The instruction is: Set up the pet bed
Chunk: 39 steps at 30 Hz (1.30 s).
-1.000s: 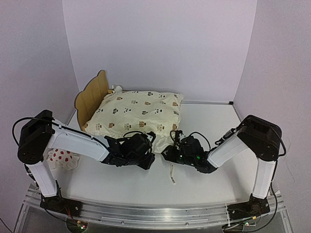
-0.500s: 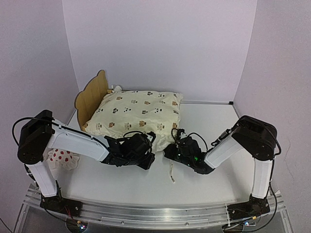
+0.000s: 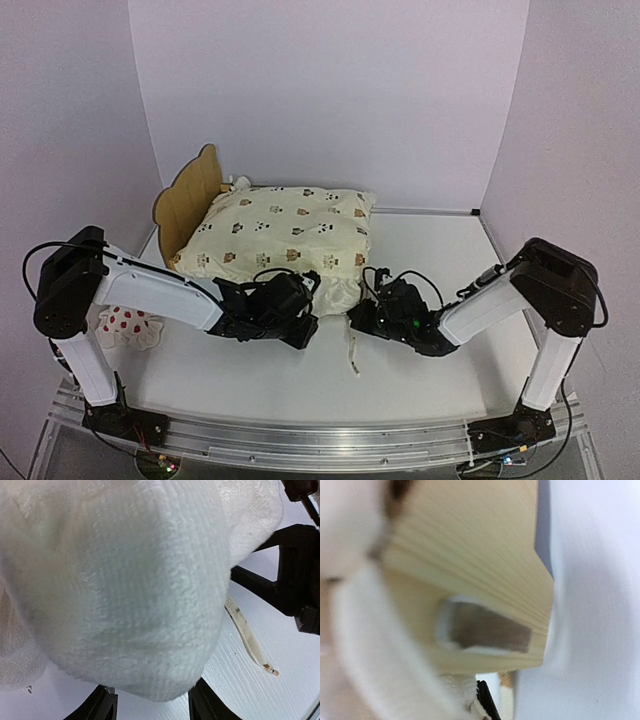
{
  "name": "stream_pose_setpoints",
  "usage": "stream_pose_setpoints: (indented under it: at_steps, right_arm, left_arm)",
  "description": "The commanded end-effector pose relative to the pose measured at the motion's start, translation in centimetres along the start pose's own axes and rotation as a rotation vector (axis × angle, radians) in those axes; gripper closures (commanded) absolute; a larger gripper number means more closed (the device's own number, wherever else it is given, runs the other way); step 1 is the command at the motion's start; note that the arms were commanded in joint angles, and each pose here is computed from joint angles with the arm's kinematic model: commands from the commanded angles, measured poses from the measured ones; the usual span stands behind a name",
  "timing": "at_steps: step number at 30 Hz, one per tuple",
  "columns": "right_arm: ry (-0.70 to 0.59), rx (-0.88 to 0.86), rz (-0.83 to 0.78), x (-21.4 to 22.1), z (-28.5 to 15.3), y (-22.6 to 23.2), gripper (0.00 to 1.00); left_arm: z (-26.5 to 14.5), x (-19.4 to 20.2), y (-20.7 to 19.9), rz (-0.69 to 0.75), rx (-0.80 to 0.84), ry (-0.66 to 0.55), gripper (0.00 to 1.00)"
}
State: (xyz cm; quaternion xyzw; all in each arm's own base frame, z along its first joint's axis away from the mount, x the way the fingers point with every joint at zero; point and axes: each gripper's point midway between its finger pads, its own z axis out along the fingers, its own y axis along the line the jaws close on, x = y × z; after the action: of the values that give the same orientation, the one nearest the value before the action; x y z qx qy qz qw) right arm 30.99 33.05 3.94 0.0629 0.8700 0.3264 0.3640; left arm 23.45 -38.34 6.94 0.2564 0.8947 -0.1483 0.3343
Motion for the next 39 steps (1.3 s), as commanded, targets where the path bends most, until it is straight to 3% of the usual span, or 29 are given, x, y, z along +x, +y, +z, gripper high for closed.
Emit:
stream_pose_setpoints:
  at_steps: [1,8,14,26,39]
  right_arm:
    - [0.084,0.002,-0.082,-0.2,-2.4,1.3,1.00]
    - [0.260,0.130,-0.319,-0.5,-5.7,1.3,1.00]
    - [0.336,0.215,-0.496,-2.2,-8.3,0.8,1.00]
    - [0.423,0.282,-0.551,-4.4,-9.7,-2.0,1.00]
    - [0.494,0.377,-0.508,-2.9,-7.8,-5.3,0.67]
  left_arm:
    - [-1.3,-2.7,-1.0,-0.001,0.028,-0.052,0.51]
    - [-1.7,-2.7,-1.2,0.014,0.031,-0.016,0.51]
    - [-1.9,-3.0,-2.8,0.029,0.093,0.025,0.49]
    - [0.2,-1.5,-7.1,0.080,0.133,0.150,0.39]
    - [4.2,0.8,-10.8,0.067,0.119,0.217,0.37]
